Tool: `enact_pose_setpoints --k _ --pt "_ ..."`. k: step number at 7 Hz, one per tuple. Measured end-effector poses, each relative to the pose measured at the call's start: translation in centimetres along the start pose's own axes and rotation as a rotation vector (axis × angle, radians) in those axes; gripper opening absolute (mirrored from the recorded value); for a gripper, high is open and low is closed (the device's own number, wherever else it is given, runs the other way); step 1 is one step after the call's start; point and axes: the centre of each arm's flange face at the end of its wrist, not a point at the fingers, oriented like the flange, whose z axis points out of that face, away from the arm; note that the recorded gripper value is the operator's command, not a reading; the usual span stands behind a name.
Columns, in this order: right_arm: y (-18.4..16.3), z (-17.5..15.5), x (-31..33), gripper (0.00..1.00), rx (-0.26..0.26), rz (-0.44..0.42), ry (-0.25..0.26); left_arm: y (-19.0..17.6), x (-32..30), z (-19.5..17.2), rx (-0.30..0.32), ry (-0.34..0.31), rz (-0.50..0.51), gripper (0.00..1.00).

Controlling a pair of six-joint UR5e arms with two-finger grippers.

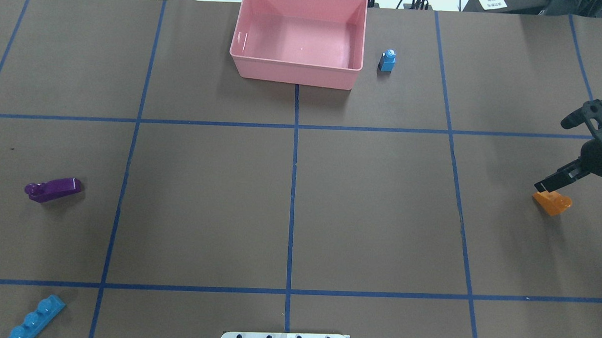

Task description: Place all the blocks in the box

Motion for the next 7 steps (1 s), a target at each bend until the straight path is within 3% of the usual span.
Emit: enact_pose_setpoints --k 2,3,5,7 --pt "1.0 2.2 0.7 0.99 -0.045 0.0 0.023 0.1 0.3 -0.2 0.004 0.0 0.006 1.0" --pt "1.2 3.3 1.2 0.84 -0.064 0.005 0.038 0.2 0.4 -0.3 0.006 0.001 0.009 1.0" --pt "1.8 5.2 1.7 0.05 -0.1 0.009 0.047 0.4 0.7 -0.6 0.01 0.001 0.015 1.0" --pt "2.4 6.6 1.3 0.0 -0.133 0.003 0.044 0.4 0.9 -0.7 0.014 0.0 0.021 1.0"
